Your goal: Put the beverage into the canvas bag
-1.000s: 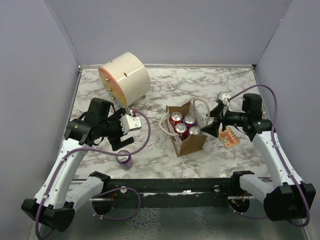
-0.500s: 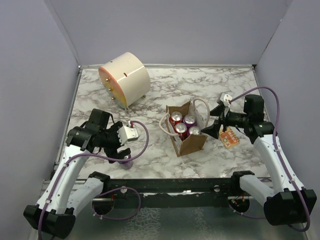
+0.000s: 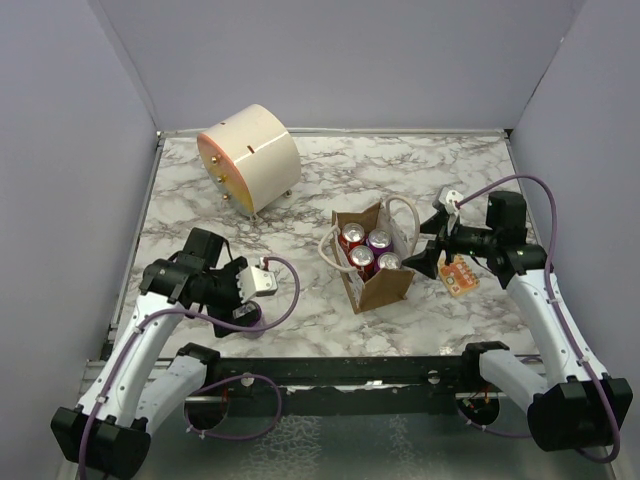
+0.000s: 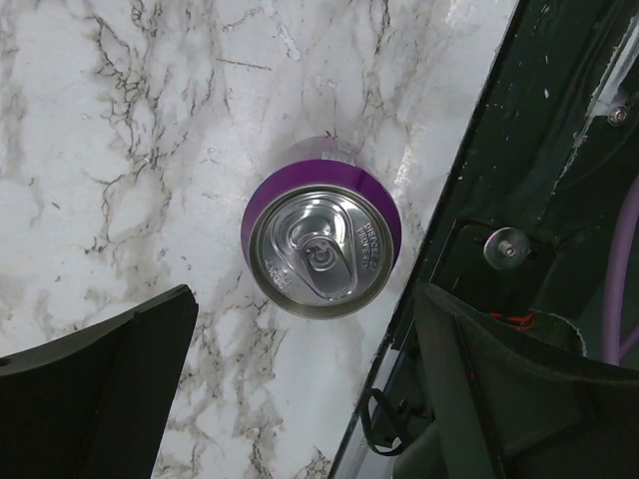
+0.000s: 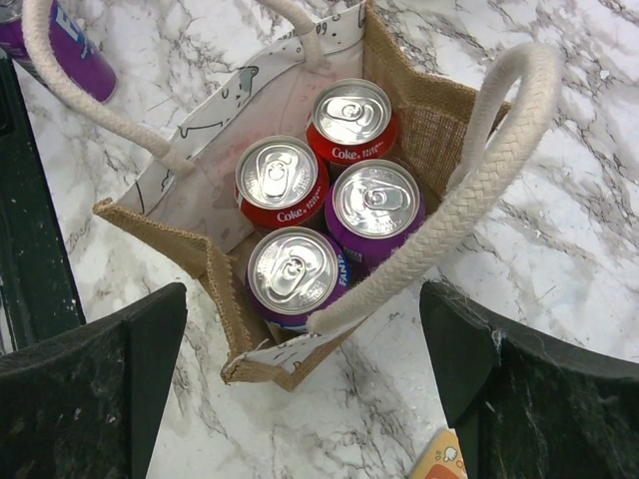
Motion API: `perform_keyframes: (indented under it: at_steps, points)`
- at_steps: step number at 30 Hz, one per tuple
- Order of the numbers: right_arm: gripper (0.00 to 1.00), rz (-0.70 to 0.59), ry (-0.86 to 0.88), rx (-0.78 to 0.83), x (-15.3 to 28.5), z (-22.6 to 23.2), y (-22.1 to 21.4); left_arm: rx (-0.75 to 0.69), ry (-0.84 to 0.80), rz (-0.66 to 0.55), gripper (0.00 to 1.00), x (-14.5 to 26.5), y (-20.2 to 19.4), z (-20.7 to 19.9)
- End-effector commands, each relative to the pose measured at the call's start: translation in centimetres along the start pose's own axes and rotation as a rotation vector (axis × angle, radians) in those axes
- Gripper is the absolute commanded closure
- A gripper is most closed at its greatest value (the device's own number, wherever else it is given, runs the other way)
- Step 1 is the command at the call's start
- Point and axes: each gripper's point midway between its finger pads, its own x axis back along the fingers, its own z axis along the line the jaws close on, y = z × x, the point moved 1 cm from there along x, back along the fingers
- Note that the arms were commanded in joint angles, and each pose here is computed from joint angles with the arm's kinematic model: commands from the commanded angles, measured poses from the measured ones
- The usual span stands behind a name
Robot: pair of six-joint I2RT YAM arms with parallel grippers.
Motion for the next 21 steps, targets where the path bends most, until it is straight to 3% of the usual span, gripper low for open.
perform_keyframes:
  at_steps: [1, 21]
  points:
    - [0.0, 0.005, -0.02, 0.02, -0.1, -0.5, 0.0, -0.018, -0.002, 0.025, 0.07, -1.3, -0.9, 0.6]
    - [0.0, 0.033, -0.028, 0.0, -0.4, -1.1, -0.9, -0.079, -0.063, -0.062, 0.2, -4.2, 0.4, 1.5]
